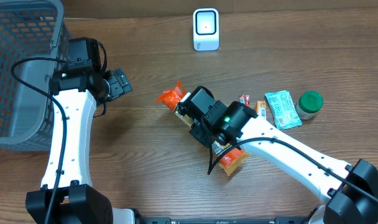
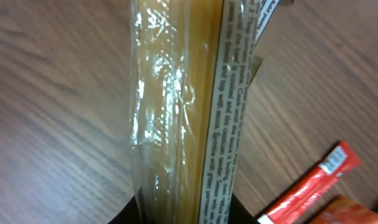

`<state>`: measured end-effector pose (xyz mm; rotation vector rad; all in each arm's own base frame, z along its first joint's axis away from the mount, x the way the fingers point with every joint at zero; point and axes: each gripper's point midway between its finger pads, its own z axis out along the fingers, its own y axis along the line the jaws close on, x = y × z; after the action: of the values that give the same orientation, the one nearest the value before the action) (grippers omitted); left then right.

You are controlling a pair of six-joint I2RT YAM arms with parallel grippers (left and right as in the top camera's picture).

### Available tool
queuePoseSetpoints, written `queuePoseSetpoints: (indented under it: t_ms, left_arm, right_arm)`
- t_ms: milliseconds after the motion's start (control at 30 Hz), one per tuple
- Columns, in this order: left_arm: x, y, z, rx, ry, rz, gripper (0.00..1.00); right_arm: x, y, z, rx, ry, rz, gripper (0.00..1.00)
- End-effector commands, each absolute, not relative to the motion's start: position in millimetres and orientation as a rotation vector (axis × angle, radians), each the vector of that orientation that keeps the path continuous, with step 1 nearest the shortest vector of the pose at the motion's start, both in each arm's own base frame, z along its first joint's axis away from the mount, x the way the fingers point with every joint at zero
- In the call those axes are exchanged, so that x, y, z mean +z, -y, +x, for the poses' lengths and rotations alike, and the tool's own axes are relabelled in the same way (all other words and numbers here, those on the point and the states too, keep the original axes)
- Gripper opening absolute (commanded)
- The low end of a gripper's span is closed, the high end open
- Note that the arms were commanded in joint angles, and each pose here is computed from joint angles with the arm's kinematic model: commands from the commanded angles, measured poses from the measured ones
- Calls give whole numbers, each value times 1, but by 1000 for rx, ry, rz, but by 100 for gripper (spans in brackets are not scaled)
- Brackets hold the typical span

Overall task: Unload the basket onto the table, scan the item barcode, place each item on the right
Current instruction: 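Carry the spaghetti pack to the white scanner and hold it there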

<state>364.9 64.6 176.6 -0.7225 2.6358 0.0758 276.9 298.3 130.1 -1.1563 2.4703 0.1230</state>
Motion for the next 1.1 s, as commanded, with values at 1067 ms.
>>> queuePoseSetpoints:
  t_ms: [1067]
  left_arm:
    - [173,-65,365,84,-2651,-709,100]
  right_arm:
    - [316,-271,528,-510,-1895,-1004,3]
